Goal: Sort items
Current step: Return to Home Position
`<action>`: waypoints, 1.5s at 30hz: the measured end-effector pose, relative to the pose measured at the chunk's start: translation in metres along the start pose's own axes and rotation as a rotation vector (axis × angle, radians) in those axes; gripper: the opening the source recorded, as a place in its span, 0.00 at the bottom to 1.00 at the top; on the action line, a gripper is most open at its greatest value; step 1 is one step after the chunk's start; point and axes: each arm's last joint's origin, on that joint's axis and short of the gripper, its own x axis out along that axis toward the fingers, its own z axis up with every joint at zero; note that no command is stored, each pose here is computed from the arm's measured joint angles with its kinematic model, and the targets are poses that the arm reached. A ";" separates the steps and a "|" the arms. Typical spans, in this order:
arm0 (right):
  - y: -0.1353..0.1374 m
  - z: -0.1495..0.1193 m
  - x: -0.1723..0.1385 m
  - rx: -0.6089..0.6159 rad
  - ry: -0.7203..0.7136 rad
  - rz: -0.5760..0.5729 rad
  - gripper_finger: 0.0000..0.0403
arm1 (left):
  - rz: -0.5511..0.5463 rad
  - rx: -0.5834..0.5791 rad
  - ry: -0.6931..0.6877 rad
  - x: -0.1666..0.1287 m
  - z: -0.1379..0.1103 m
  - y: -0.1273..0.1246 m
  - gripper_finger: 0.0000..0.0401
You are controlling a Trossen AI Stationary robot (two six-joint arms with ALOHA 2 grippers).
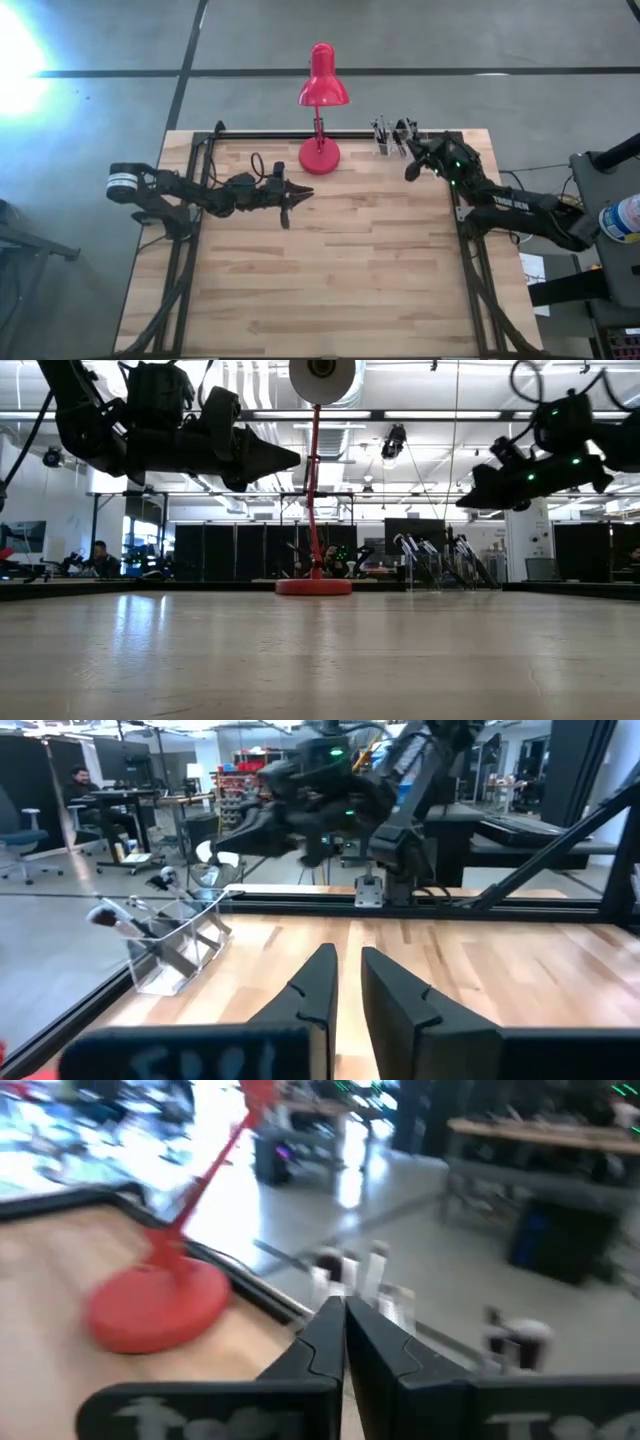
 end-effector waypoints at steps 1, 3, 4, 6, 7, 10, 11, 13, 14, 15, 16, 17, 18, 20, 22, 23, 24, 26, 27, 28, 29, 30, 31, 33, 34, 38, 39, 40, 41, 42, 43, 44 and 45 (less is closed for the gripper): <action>0.004 -0.001 -0.004 -0.003 -0.021 0.025 0.02 | 0.005 0.000 0.003 0.000 0.000 0.001 0.09; 0.010 -0.001 -0.010 -0.009 -0.070 0.064 0.02 | 0.017 0.000 0.011 0.000 -0.001 0.004 0.06; 0.013 -0.002 -0.013 -0.012 -0.090 0.082 0.02 | 0.022 0.000 0.018 -0.001 -0.002 0.005 0.04; 0.018 -0.003 -0.019 -0.018 -0.121 0.127 0.02 | 0.034 -0.001 0.025 -0.001 -0.003 0.009 0.01; 0.021 -0.004 -0.022 -0.021 -0.139 0.162 0.02 | 0.039 -0.001 0.030 -0.001 -0.004 0.010 0.01; 0.027 -0.005 -0.031 -0.033 -0.202 0.279 0.02 | 0.052 -0.001 0.042 -0.002 -0.005 0.013 0.00; 0.028 -0.005 -0.033 -0.040 -0.214 0.320 0.02 | 0.056 0.000 0.045 -0.002 -0.006 0.014 0.00; 0.031 -0.006 -0.037 -0.056 -0.235 0.387 0.02 | 0.062 0.001 0.051 -0.003 -0.007 0.016 0.00; 0.031 -0.005 -0.038 -0.063 -0.244 0.417 0.02 | 0.067 0.001 0.055 -0.004 -0.008 0.017 0.00; 0.032 -0.004 -0.039 -0.068 -0.253 0.439 0.02 | 0.070 0.001 0.058 -0.005 -0.009 0.018 0.00; 0.032 -0.004 -0.040 -0.071 -0.261 0.457 0.02 | 0.074 0.001 0.061 -0.006 -0.010 0.019 0.00; 0.033 -0.003 -0.041 -0.071 -0.268 0.465 0.02 | 0.078 0.001 0.062 -0.006 -0.010 0.020 0.00; 0.032 -0.002 -0.041 -0.068 -0.273 0.467 0.02 | 0.082 0.001 0.062 -0.007 -0.011 0.021 0.00; 0.032 -0.001 -0.042 -0.061 -0.280 0.468 0.02 | 0.087 0.001 0.066 -0.009 -0.012 0.022 0.00; 0.033 -0.001 -0.043 -0.055 -0.282 0.470 0.02 | 0.092 0.001 0.067 -0.010 -0.013 0.023 0.00; 0.033 -0.001 -0.043 -0.054 -0.283 0.471 0.02 | 0.095 0.002 0.060 -0.011 -0.013 0.023 0.00; 0.034 -0.001 -0.043 -0.054 -0.283 0.472 0.02 | 0.098 0.003 0.057 -0.012 -0.014 0.024 0.00; 0.036 -0.001 -0.043 -0.056 -0.284 0.481 0.02 | 0.102 0.003 0.057 -0.014 -0.015 0.025 0.00; 0.038 -0.001 -0.044 -0.056 -0.285 0.478 0.02 | 0.104 0.003 0.058 -0.014 -0.016 0.025 0.00; 0.039 -0.001 -0.044 -0.060 -0.287 0.472 0.02 | 0.106 0.004 0.056 -0.015 -0.016 0.026 0.00; 0.041 -0.001 -0.044 -0.065 -0.288 0.458 0.02 | 0.107 0.004 0.055 -0.016 -0.016 0.026 0.00; 0.043 -0.001 -0.044 -0.068 -0.289 0.441 0.02 | 0.108 0.004 0.055 -0.016 -0.016 0.026 0.00; 0.044 0.000 -0.044 -0.074 -0.292 0.429 0.02 | 0.108 0.004 0.056 -0.016 -0.016 0.026 0.00; 0.048 0.000 -0.045 -0.086 -0.297 0.418 0.02 | 0.108 0.005 0.056 -0.016 -0.017 0.026 0.00; 0.050 0.000 -0.046 -0.092 -0.299 0.421 0.02 | 0.108 0.007 0.056 -0.016 -0.017 0.026 0.00; 0.055 0.002 -0.050 -0.096 -0.329 0.454 0.02 | 0.109 0.015 0.059 -0.018 -0.017 0.026 0.00; 0.055 0.003 -0.051 -0.095 -0.339 0.456 0.02 | 0.110 0.015 0.058 -0.020 -0.017 0.026 0.00; 0.055 0.004 -0.052 -0.094 -0.347 0.458 0.02 | 0.112 0.015 0.055 -0.023 -0.016 0.026 0.00; 0.055 0.005 -0.053 -0.093 -0.354 0.458 0.02 | 0.115 0.016 0.050 -0.025 -0.015 0.026 0.00; 0.054 0.005 -0.053 -0.091 -0.354 0.459 0.02 | 0.116 0.017 0.044 -0.029 -0.014 0.026 0.00; 0.054 0.005 -0.054 -0.091 -0.351 0.459 0.02 | 0.117 0.019 0.036 -0.032 -0.012 0.025 0.00; 0.054 0.005 -0.055 -0.094 -0.345 0.459 0.02 | 0.120 0.022 0.026 -0.036 -0.011 0.025 0.00; 0.054 0.004 -0.055 -0.096 -0.338 0.459 0.02 | 0.124 0.025 0.020 -0.041 -0.010 0.025 0.00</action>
